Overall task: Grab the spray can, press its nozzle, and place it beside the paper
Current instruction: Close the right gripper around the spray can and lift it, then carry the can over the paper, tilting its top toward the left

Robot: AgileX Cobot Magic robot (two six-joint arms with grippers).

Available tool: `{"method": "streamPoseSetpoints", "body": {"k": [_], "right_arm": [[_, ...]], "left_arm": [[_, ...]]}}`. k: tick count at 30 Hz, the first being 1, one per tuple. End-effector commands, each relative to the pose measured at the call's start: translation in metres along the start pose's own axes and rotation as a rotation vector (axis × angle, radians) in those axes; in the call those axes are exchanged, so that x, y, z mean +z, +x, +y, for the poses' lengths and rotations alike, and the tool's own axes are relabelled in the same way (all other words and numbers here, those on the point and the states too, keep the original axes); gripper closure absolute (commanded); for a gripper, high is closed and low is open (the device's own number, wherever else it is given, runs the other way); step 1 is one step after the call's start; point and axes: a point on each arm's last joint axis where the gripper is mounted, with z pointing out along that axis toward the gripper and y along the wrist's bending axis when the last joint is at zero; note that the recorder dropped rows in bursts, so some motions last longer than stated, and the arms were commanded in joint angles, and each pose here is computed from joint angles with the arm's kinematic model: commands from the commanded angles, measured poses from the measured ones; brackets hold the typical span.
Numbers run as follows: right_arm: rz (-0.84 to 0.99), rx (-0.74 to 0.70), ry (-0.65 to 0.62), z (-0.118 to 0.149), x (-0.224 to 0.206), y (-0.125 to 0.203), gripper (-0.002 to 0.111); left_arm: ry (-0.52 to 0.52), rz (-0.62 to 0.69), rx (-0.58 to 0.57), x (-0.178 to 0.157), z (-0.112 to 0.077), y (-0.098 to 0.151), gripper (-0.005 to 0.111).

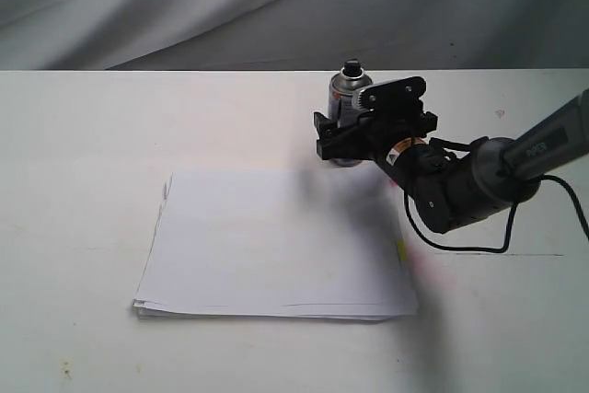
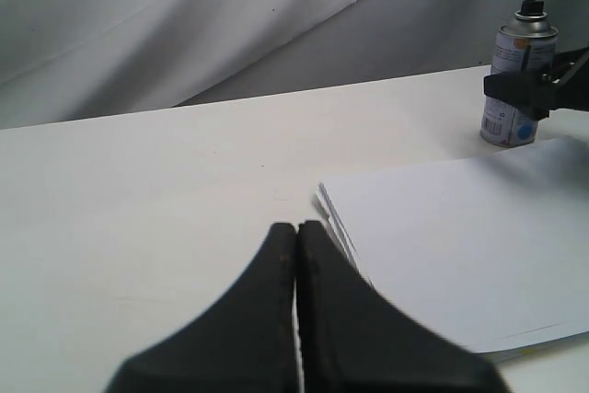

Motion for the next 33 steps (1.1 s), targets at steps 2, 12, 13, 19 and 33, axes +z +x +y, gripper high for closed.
{"method": "streamPoseSetpoints", "body": {"k": [2,12,13,19,33], "right_arm": [[0.010,-0.004,0.008,-0.004,0.001,0.000,0.019],[0.014,-0.012,0.000,-0.003,0.001,0.000,0.087],[0.012,-0.012,0.000,-0.003,0.001,-0.001,0.090],[0.097,-0.056,-0.040,0.000,-0.015,-0.051,0.108],[0.205,-0.323,-0.068,0.006,-0.160,-0.184,0.108]], "left_arm": [[-0.003,-0.012,-0.005,0.000,0.000,0.000,0.107],[-0.003,-0.012,-0.005,0.000,0.000,0.000,0.107],[-0.003,-0.012,-0.005,0.000,0.000,0.000,0.107],[-0.003,-0.012,-0.005,0.000,0.000,0.000,0.107],[-0.003,-0.012,-0.005,0.000,0.000,0.000,0.107]]}}
